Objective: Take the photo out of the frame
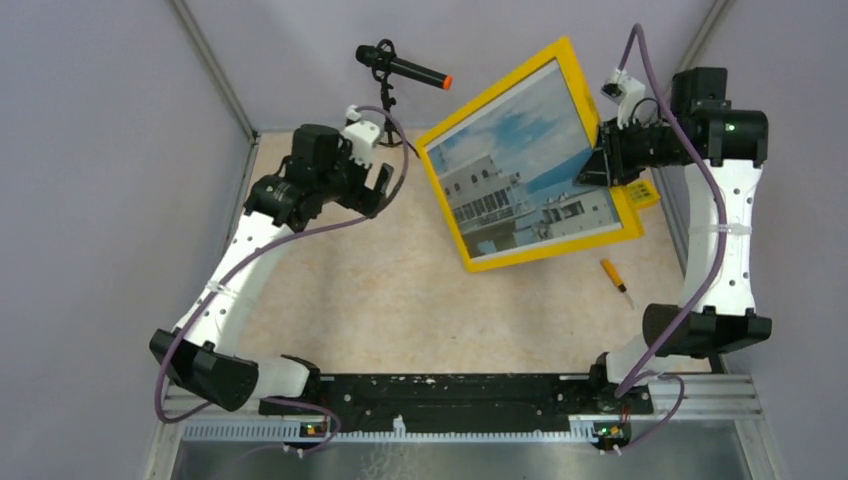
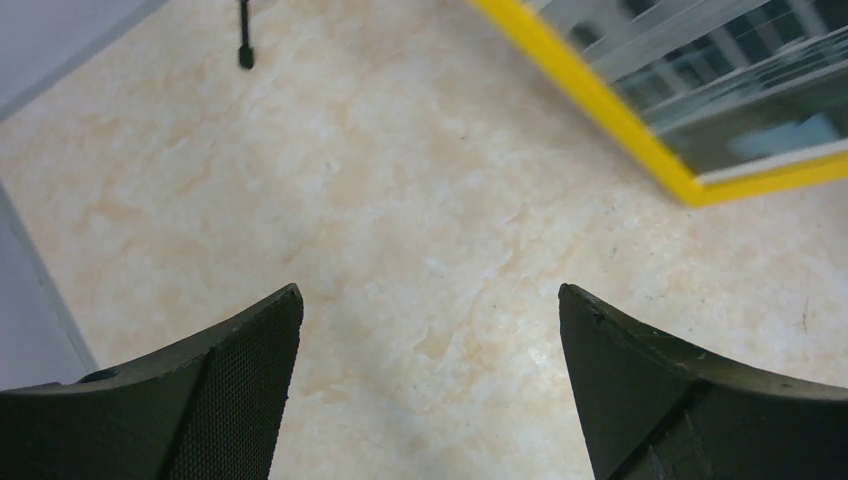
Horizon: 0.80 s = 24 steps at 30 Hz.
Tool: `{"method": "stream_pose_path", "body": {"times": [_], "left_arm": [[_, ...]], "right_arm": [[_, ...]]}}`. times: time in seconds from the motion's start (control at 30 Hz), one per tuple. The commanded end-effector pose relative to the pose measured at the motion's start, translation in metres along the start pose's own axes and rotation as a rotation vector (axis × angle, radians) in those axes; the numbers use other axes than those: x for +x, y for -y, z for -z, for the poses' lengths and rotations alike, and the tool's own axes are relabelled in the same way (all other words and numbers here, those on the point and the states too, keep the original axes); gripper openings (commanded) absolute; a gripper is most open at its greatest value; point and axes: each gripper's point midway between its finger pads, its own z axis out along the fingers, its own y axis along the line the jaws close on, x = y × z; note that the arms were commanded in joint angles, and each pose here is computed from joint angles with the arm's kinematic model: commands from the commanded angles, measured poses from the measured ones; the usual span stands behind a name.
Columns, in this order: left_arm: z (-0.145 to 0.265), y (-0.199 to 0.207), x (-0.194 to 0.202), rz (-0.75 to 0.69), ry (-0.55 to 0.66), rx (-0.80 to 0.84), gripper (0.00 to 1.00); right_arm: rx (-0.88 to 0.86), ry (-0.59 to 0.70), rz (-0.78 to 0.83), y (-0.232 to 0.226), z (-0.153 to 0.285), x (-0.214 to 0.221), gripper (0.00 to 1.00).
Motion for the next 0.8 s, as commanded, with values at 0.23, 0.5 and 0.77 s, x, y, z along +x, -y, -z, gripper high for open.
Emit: {"method": "stream_pose_path", "body": {"times": [0.23,0.5,0.77], "left_arm": [[0.029,-0.074,0.004,0.348,0.040,-0.091,0.99],[0.029,-0.103,0.014,0.423,0.008,-0.132,0.99],[0.040,-0.131,0.026,0.488,-0.006,-0.180,0.99]], "right_arm": [[0.219,0.185,0.591,-0.038,0.039,-0.072,0.00],[0.307,0.128,0.853,-0.069,-0.019,-0.061,0.00],[0.523,0.055,1.151,-0.082,-0.065,-0.015,0.00]]}}
